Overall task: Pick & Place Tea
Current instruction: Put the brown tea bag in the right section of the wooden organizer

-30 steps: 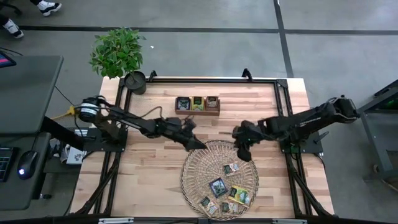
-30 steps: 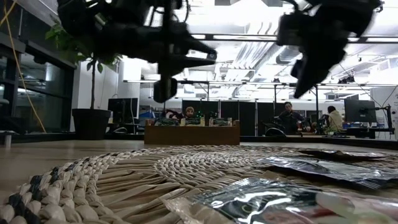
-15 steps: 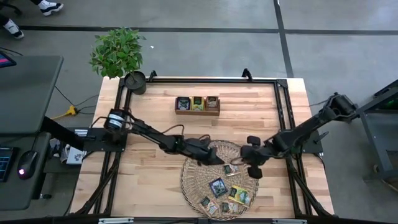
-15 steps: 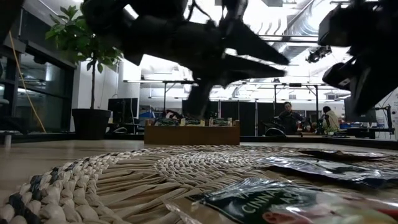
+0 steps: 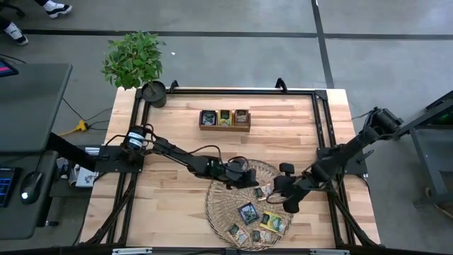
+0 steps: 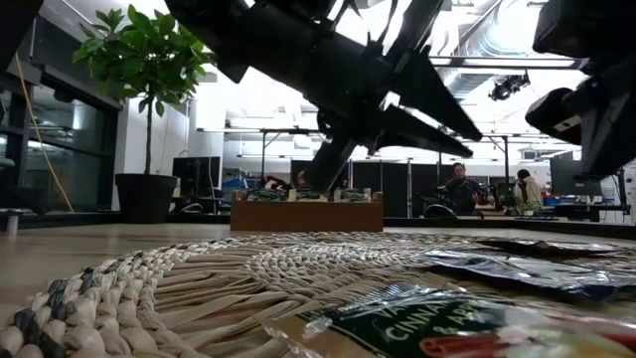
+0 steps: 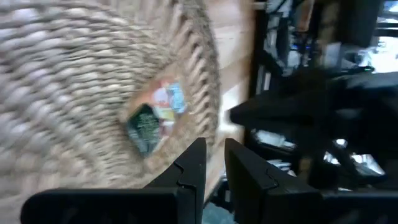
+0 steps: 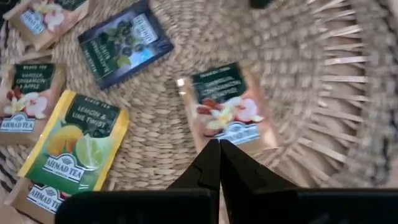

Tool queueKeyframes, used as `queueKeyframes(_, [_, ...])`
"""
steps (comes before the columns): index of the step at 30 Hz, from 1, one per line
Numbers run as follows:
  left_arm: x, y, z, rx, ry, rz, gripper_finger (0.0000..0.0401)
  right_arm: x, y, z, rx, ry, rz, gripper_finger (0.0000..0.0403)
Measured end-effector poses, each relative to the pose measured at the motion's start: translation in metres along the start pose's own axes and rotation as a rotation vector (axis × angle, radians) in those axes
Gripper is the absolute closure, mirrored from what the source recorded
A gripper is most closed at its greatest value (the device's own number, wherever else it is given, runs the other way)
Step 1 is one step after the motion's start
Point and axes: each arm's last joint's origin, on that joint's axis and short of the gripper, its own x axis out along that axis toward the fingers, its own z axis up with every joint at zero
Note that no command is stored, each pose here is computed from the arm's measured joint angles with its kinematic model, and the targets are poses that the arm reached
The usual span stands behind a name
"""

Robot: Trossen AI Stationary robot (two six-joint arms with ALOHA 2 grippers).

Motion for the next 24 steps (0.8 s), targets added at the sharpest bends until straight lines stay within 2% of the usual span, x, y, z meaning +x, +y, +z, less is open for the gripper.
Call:
queueKeyframes(12, [0.000, 0.000, 0.001, -0.016, -0.024, 0.021, 0.0343, 0.017, 0.009, -0.005, 0.011, -0.013, -0.014, 0.0403])
queueKeyframes(24, [0.000, 0.002, 0.001, -0.026, -0.021, 0.042, 0.0343, 0.031, -0.007, -0.032, 0.133, -0.051, 0.035, 0.0403])
